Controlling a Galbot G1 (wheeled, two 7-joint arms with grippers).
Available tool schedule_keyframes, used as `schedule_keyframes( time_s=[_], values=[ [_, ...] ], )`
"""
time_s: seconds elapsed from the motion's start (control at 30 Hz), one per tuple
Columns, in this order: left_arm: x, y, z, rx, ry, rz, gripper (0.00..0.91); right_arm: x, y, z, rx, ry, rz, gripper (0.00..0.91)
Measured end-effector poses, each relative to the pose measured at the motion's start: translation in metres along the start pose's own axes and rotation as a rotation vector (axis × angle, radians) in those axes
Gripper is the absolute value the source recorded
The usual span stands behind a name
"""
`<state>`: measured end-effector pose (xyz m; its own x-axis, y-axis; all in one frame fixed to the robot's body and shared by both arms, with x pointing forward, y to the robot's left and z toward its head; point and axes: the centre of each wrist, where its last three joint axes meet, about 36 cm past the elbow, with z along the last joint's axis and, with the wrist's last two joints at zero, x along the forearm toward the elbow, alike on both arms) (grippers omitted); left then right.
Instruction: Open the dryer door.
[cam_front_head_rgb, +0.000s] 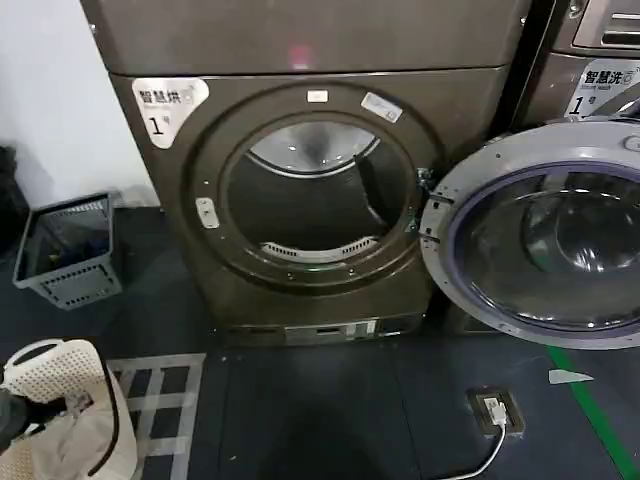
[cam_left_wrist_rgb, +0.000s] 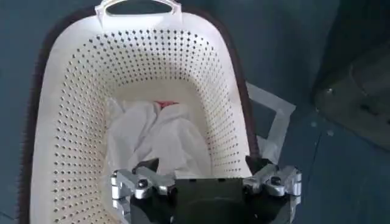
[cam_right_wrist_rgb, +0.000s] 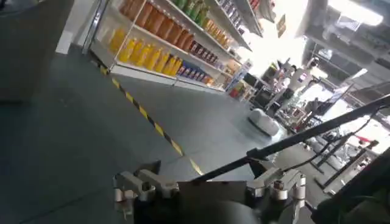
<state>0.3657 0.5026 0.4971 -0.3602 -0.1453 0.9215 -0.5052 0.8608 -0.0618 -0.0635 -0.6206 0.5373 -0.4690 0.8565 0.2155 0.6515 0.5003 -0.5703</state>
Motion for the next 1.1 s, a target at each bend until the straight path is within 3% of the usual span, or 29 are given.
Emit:
schedule_keyframes(
  time_s=[1.1],
  values=[
    [-0.0051, 0.0086, 0.0019, 0.024, 0.012, -0.013, 0.907, 0.0007, 0.0002, 0.0021, 0.019, 0.010, -0.003, 0.907]
  ],
)
